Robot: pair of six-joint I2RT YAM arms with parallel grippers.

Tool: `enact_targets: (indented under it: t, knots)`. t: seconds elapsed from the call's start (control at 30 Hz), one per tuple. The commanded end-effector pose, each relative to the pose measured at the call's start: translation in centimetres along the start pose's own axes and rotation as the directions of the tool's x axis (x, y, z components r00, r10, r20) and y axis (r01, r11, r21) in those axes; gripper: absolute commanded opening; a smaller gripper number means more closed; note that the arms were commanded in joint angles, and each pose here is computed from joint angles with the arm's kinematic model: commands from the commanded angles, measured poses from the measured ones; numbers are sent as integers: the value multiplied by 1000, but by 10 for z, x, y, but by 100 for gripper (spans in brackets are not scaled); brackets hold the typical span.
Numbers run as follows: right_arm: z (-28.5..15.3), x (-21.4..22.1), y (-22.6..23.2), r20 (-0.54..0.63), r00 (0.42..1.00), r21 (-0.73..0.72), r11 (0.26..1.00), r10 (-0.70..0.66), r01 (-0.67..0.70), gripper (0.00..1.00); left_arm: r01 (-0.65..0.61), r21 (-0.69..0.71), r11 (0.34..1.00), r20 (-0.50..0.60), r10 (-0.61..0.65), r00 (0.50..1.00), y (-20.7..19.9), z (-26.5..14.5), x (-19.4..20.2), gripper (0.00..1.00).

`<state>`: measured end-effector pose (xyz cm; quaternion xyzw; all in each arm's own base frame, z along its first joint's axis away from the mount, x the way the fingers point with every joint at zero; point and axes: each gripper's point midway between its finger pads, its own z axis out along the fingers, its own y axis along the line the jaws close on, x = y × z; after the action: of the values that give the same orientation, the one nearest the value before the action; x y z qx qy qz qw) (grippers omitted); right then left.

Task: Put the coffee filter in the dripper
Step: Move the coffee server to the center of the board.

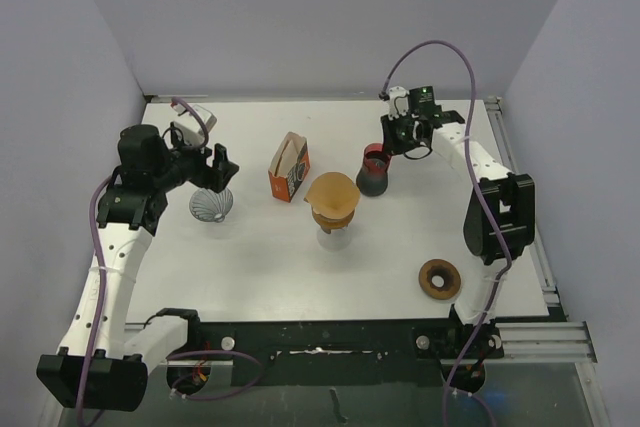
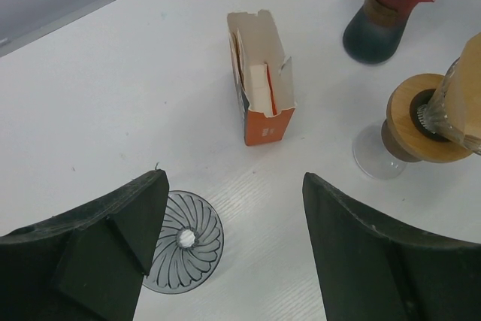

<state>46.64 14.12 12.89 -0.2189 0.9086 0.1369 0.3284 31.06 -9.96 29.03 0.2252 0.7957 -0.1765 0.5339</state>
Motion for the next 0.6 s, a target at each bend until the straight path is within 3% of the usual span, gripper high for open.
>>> enact_targets:
  t: [0.0,0.57]
  knots:
    - [-33,-7,30,58,997,-45,997,-52,54,9,-39,-20,999,78,40,996,4,-6,-20,71]
    - [-56,9,38,138,982,41,992,-126,122,13,-24,3,1000,83,24,996,4,-6,-19,71]
